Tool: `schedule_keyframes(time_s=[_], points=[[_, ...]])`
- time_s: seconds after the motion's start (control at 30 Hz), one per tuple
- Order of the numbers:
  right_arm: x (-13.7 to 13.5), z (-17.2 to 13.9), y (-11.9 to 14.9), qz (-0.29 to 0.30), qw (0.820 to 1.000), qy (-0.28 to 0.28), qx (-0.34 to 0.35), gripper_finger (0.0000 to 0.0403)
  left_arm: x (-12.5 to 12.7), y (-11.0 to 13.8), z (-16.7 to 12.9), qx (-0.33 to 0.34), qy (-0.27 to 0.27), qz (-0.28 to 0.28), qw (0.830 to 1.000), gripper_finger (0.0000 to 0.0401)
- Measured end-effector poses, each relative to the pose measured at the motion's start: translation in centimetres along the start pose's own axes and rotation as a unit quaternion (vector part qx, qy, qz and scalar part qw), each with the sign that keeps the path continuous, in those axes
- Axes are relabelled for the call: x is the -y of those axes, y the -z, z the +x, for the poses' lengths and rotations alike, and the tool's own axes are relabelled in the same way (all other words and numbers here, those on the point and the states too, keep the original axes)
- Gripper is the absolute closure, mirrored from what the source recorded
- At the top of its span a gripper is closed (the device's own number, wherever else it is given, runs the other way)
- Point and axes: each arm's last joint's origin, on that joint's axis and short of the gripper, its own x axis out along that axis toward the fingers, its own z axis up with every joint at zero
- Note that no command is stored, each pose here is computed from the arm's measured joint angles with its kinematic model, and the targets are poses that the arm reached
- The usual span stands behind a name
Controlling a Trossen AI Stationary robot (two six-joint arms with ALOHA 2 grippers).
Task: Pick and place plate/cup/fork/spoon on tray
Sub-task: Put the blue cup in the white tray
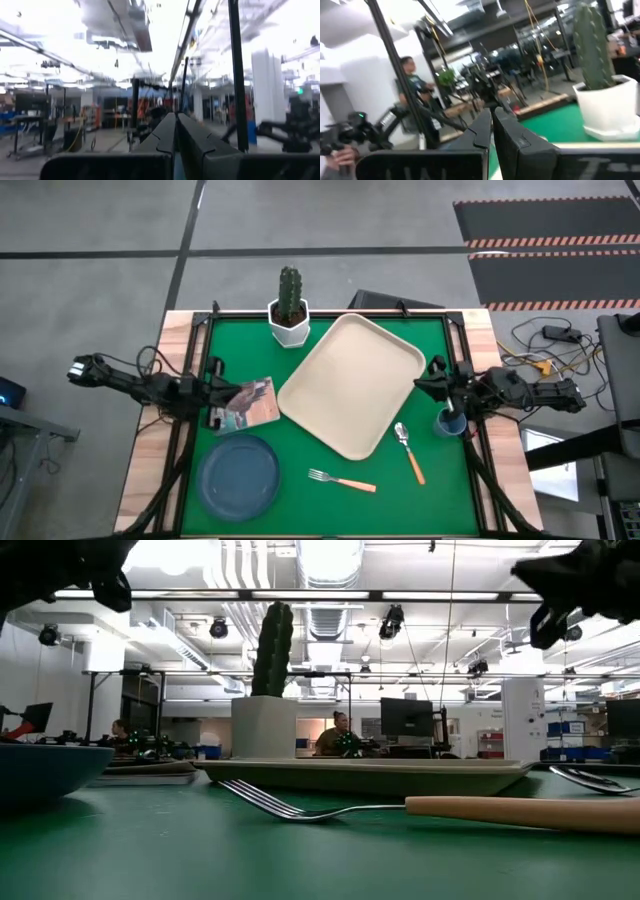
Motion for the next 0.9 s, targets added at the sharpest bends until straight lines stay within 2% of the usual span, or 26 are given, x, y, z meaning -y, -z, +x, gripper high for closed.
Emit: schedule_keyframes(time_s=[0.33,0.47,0.57,0.67,0.77,0.9], points=[[-0.4,1.2,-0.5,0.036,0.999,-0.019,0.031,0.0394,-0.1,-1.3,0.2,0.047,-0.007,-0.012,0.999,0.0401],[-0.9,2.3,-1.7,0.045,0.999,0.001,-0.012,0.0394,-0.2,-2.2,0.5,0.064,-0.009,-0.017,0.998,0.0401],[-1.4,3.7,-2.9,0.056,0.994,0.035,-0.087,0.0394,-0.2,-2.7,0.6,0.073,-0.011,-0.019,0.997,0.0401],[-1.9,5.0,-4.2,0.072,0.978,0.083,-0.179,0.0394,-0.3,-3.2,0.6,0.095,-0.016,-0.016,0.995,0.0401],[-2.4,5.9,-5.5,0.100,0.951,0.132,-0.260,0.0394,-0.5,-4.0,0.4,0.139,-0.028,-0.007,0.990,0.0401],[-3.2,7.3,-7.3,0.139,0.917,0.173,-0.332,0.0394,-0.6,-4.5,0.2,0.168,-0.037,0.004,0.985,0.0401]])
